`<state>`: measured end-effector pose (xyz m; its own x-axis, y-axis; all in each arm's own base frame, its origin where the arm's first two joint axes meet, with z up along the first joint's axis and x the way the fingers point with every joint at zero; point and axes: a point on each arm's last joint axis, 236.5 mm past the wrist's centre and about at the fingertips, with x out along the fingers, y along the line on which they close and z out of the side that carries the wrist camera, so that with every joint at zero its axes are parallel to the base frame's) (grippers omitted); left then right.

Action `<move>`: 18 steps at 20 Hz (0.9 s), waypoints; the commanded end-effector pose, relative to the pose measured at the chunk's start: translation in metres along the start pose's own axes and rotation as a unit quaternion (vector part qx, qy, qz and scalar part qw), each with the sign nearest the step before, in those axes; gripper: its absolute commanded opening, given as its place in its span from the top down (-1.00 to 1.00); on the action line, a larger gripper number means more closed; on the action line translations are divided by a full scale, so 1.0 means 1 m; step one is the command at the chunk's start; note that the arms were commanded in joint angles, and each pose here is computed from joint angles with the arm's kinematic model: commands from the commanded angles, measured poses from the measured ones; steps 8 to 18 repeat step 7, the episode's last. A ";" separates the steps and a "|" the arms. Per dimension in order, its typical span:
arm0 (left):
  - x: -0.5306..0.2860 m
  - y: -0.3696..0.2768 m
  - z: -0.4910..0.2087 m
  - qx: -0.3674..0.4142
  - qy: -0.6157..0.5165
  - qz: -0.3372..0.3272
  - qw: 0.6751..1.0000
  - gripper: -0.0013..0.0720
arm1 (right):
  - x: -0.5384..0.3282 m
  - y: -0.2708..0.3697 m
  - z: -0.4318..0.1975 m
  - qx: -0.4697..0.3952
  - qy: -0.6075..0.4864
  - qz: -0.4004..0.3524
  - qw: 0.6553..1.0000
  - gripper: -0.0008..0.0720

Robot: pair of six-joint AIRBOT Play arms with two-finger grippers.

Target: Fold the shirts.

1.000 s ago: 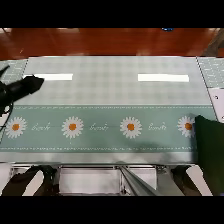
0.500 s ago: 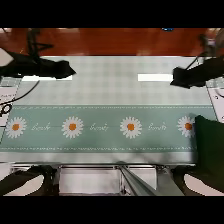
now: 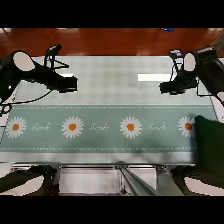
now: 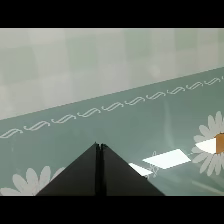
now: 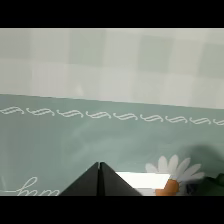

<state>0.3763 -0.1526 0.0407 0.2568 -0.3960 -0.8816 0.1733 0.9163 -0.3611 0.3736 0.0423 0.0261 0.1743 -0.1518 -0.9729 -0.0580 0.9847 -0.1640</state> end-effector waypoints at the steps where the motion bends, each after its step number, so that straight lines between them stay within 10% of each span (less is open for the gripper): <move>1: 0.001 0.002 -0.003 0.000 0.006 0.006 1.000 0.91 | 0.001 -0.003 -0.001 -0.004 0.003 -0.013 1.000 0.90; 18: 0.001 0.002 -0.003 0.000 0.006 0.006 1.000 0.91 | 0.001 -0.003 -0.001 -0.004 0.003 -0.013 1.000 0.90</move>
